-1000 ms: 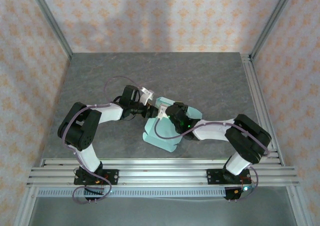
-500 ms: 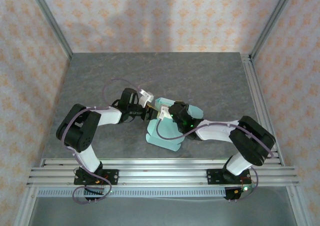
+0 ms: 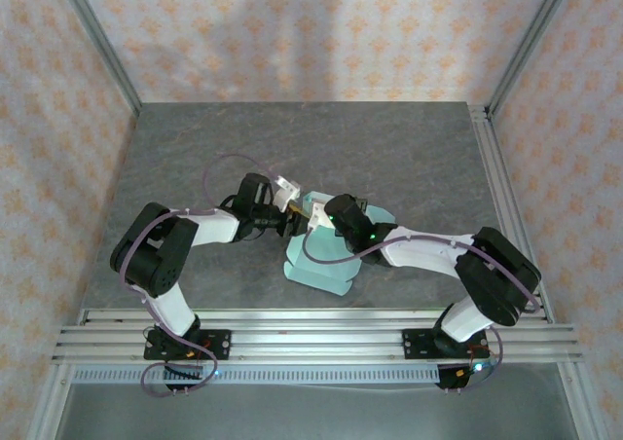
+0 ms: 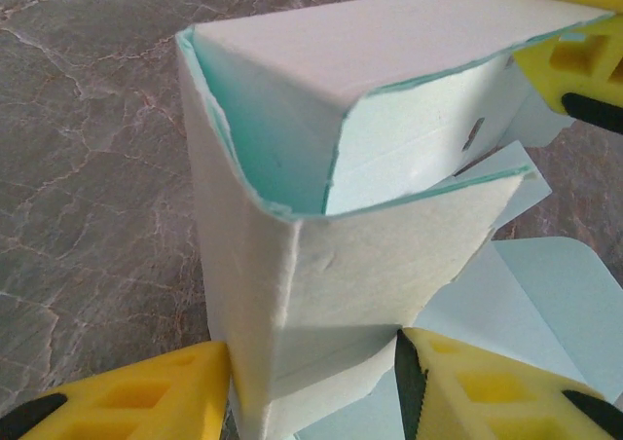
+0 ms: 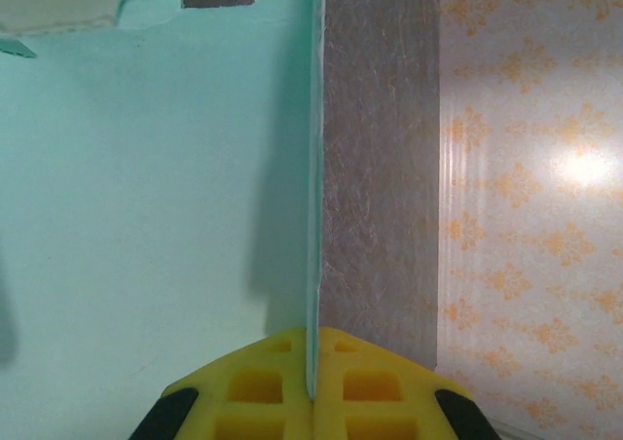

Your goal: Fold the paper box

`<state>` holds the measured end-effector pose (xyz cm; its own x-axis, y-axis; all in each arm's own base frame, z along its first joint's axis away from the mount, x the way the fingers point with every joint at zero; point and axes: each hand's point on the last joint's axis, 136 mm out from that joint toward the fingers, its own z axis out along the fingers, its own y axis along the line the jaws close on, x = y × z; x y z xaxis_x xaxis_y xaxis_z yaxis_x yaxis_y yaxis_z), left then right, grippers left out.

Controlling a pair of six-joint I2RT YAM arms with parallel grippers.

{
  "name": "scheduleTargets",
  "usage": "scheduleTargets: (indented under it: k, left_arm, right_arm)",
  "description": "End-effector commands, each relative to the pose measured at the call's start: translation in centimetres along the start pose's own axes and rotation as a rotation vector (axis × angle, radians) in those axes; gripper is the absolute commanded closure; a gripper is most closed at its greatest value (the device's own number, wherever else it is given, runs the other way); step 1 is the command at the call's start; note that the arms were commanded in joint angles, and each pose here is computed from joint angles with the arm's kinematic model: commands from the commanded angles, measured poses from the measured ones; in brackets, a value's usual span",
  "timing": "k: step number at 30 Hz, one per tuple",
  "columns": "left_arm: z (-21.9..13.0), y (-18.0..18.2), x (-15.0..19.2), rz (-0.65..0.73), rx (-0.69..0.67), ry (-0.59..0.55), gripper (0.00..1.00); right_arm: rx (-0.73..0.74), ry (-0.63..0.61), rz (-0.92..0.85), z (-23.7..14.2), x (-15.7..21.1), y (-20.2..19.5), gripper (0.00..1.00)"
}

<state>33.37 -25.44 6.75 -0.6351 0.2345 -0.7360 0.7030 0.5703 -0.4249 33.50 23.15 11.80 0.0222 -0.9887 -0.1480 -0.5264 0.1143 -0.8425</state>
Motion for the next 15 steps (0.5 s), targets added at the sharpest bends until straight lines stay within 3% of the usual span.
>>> scheduleTargets:
  k: [1, 15]
  left_arm:
    - [-0.55, -1.10, -2.28, 0.069, -0.002, -0.054, 0.51]
    - [-1.26, -0.96, -2.49, 0.071, -0.038, -0.061, 0.48]
  right_arm:
    - [-0.007, 0.024, -0.001, -0.39, 0.30, -0.62, 0.98]
    - [-0.044, 0.063, 0.036, -0.46, 0.72, -0.75, 0.97]
